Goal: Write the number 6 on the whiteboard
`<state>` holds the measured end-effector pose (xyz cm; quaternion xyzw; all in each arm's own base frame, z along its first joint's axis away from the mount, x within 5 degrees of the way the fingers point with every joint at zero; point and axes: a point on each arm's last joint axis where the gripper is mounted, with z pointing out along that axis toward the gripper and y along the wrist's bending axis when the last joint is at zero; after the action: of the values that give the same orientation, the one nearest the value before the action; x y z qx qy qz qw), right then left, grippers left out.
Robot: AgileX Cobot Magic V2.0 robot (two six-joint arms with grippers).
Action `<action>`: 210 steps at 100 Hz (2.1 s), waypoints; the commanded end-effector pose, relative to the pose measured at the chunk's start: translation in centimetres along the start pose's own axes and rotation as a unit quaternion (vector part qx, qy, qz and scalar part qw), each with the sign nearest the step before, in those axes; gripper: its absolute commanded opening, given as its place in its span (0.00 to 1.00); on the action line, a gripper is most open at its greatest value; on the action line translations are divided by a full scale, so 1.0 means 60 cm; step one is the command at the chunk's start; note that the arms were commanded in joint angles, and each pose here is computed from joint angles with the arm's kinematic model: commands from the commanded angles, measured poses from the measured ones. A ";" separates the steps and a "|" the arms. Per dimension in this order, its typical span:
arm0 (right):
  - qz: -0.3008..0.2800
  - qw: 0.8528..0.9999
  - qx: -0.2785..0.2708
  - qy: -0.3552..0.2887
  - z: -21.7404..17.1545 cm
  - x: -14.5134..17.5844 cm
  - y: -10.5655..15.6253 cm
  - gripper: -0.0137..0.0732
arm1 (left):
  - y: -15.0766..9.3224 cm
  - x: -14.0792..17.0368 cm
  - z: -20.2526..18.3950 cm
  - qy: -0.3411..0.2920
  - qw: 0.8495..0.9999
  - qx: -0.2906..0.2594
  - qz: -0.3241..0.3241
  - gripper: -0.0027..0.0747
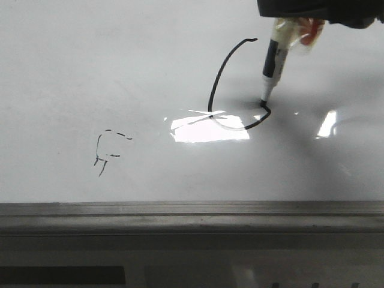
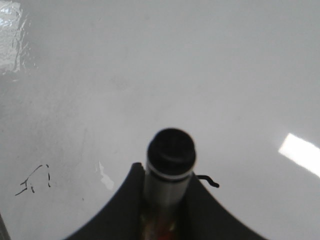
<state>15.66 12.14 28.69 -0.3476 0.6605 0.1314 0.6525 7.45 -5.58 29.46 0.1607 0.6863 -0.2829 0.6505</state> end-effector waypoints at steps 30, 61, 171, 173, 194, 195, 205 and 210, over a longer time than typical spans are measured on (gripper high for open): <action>-0.015 0.999 -0.016 -0.041 0.056 -0.047 0.003 0.08 | -0.008 -0.014 0.001 -0.010 0.999 0.019 -0.023 0.01; -0.016 0.996 -0.021 -0.089 0.030 -0.076 0.008 0.08 | -0.008 -0.014 0.001 -0.010 0.999 0.020 -0.023 0.01; 0.054 0.973 -0.214 -0.061 -0.114 -0.149 0.080 0.08 | -0.151 0.036 0.197 0.117 0.870 0.473 0.068 0.49; 0.054 0.973 -0.214 -0.064 -0.115 -0.150 0.080 0.08 | -0.151 0.035 0.197 0.115 0.872 0.472 0.064 0.48; 0.053 0.973 -0.215 -0.059 -0.115 -0.148 0.081 0.08 | -0.154 0.022 0.199 0.095 0.874 0.475 0.037 0.35; 0.053 0.973 -0.215 -0.059 -0.115 -0.148 0.081 0.08 | -0.154 0.022 0.199 0.094 0.873 0.476 0.036 0.34; 0.053 0.973 -0.215 -0.059 -0.115 -0.148 0.081 0.08 | -0.155 0.021 0.198 0.092 0.871 0.481 0.035 0.29; 0.058 0.973 -0.216 -0.059 -0.115 -0.148 0.081 0.08 | -0.155 0.021 0.198 0.092 0.871 0.481 0.035 0.26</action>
<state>6.56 14.00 34.38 -0.4591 0.6298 0.3035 0.5482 11.39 -20.01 27.76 0.5374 0.5439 -0.4962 0.4113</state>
